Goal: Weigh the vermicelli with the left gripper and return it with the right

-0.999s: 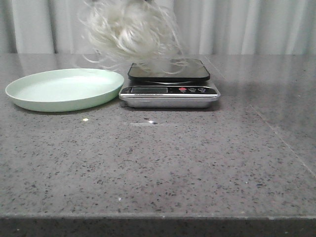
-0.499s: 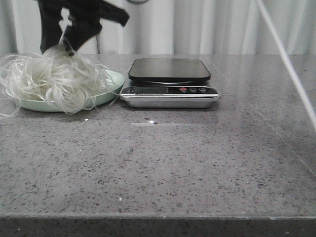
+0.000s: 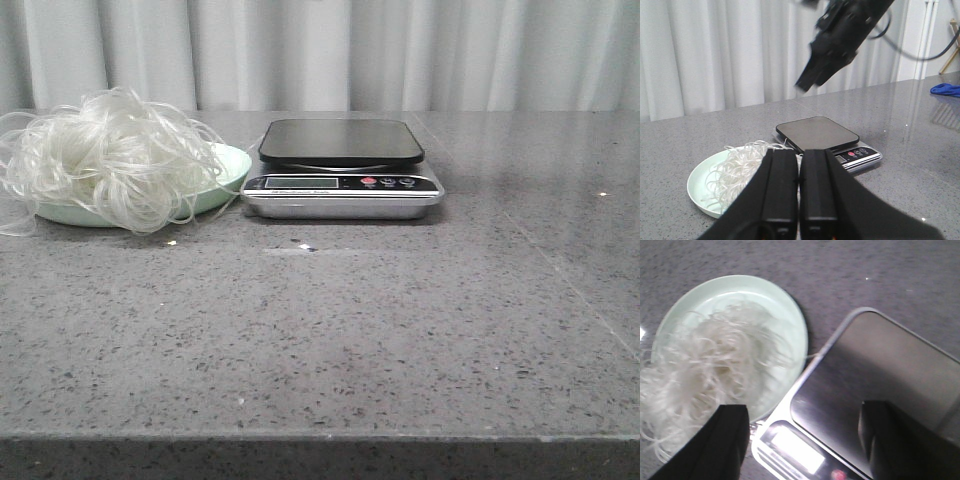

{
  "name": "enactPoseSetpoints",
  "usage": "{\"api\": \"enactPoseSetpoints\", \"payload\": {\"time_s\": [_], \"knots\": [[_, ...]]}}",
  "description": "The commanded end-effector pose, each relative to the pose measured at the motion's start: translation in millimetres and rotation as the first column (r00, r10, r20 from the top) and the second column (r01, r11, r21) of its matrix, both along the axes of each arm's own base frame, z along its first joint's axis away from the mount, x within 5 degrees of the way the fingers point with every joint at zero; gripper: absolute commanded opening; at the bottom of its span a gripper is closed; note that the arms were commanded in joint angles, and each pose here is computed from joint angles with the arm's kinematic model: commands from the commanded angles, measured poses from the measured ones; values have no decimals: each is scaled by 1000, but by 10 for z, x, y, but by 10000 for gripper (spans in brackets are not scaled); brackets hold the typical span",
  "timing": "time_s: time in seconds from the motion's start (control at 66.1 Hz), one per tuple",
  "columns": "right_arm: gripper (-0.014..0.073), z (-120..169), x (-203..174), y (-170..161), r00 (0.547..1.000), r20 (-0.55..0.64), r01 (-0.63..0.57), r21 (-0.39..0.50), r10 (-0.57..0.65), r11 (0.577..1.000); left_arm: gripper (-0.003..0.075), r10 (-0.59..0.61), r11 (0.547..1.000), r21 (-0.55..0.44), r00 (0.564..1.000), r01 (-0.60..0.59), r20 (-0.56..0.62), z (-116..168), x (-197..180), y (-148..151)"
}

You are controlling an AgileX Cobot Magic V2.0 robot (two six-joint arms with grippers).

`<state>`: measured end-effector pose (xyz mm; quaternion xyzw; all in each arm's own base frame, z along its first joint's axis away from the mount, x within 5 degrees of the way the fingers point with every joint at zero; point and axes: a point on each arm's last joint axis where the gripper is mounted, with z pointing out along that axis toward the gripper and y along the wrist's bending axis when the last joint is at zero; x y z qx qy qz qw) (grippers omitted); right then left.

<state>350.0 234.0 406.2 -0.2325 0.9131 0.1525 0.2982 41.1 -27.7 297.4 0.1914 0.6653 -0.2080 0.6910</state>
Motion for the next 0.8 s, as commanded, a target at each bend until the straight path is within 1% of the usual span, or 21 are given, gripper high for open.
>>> {"api": "enactPoseSetpoints", "payload": {"time_s": [0.0,0.015,0.121,0.182,0.197,0.242,0.257,0.272,0.288,0.378,0.394,0.424,0.469,0.515,0.621,0.651,0.666,0.711,0.787], "knots": [[563,546,-296,-480,988,137,70,59,-77,996,146,9,998,-59,997,-4,74,148,-4,10],[563,604,-355,-564,984,153,82,70,-92,994,146,9,998,-59,997,-4,74,148,-4,10],[563,654,-572,-830,971,196,121,101,-140,987,146,9,998,-59,997,-4,74,148,-4,10],[563,589,-696,-950,964,212,140,114,-162,984,146,9,998,-59,997,-4,74,148,-4,10],[563,606,-789,-1009,958,232,140,125,-166,982,146,9,998,-59,997,-4,74,148,-4,10],[563,518,-908,-1078,953,253,137,128,-166,982,146,9,998,-59,997,-4,74,148,-4,10],[563,543,-968,-1106,949,267,135,136,-167,982,146,9,998,-59,997,-4,74,148,-4,10],[563,472,-1025,-1134,946,277,132,136,-165,982,146,9,998,-59,997,-4,74,148,-4,10],[563,462,-1050,-1146,945,282,131,138,-166,982,146,9,998,-59,997,-4,74,148,-4,10],[563,322,-1405,-1318,917,353,126,187,-186,974,146,9,998,-59,997,-4,74,148,-4,10],[563,341,-1468,-1348,910,369,123,198,-190,972,146,9,998,-59,997,-4,74,148,-4,10],[563,259,-1561,-1394,900,388,121,213,-198,969,146,9,998,-59,997,-4,74,148,-4,10],[563,207,-1776,-1498,871,441,111,253,-216,961,146,9,998,-59,997,-4,74,148,-4,10],[563,110,-1897,-1558,853,469,105,274,-228,956,146,9,998,-59,997,-4,74,148,-4,10],[563,-89,-2276,-1741,791,552,77,339,-264,938,146,9,998,-59,997,-4,74,148,-4,10],[563,-163,-2390,-1797,771,575,67,357,-276,932,146,9,998,-59,997,-4,74,148,-4,10],[563,-173,-2475,-1837,754,593,57,371,-284,927,146,9,998,-59,997,-4,74,148,-4,10],[563,-289,-2608,-1901,728,617,45,390,-297,920,146,9,998,-59,997,-4,74,148,-4,10],[563,-468,-2844,-2018,667,671,14,421,-322,907,146,9,998,-59,997,-4,74,148,-4,10]]}}
